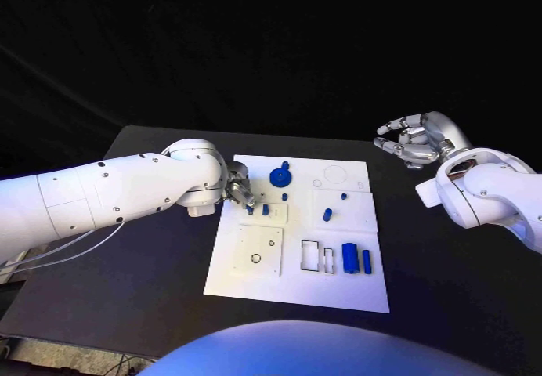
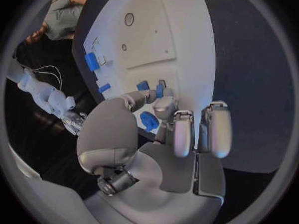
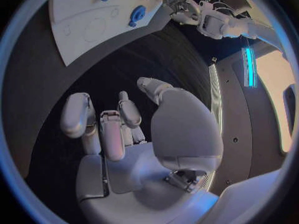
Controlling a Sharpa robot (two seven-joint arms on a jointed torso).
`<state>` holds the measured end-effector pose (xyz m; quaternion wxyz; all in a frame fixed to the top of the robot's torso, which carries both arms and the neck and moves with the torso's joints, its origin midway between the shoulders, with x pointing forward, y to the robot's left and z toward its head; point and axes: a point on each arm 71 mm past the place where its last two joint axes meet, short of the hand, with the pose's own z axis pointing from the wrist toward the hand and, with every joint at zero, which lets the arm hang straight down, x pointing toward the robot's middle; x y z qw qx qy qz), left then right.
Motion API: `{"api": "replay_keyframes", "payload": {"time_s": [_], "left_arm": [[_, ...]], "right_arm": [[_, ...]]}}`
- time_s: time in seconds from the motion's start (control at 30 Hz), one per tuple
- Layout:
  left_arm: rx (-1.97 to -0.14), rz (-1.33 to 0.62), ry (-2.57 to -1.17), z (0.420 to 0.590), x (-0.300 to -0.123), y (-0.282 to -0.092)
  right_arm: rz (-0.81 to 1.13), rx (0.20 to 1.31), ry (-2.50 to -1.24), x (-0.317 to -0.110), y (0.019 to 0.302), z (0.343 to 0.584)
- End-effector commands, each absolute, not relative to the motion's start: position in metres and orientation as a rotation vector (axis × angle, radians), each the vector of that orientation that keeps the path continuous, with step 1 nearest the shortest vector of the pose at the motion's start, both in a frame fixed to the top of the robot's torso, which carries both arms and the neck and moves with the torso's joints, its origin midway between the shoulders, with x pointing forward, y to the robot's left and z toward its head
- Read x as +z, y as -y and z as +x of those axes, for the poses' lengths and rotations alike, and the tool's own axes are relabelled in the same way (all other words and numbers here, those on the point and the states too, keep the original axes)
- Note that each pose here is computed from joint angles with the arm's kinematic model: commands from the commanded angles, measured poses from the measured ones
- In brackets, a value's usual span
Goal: Assemble the parts on the task board
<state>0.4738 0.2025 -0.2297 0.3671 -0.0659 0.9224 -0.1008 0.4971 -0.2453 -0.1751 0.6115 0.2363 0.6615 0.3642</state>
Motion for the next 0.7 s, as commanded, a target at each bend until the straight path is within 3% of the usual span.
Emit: {"api": "replay_keyframes", "payload": {"time_s": [0.03,0.7], "left_arm": [[-0.239,-0.137,-2.403,0.4703,-0.2336,-0.2016],[-0.229,-0.124,-2.414,0.469,-0.234,-0.203]], "right_arm": [[0.534,0.846,-1.534,-0.1753,0.2442,0.4966],[0.534,0.844,-1.535,-0.1754,0.2447,0.4965]]}}
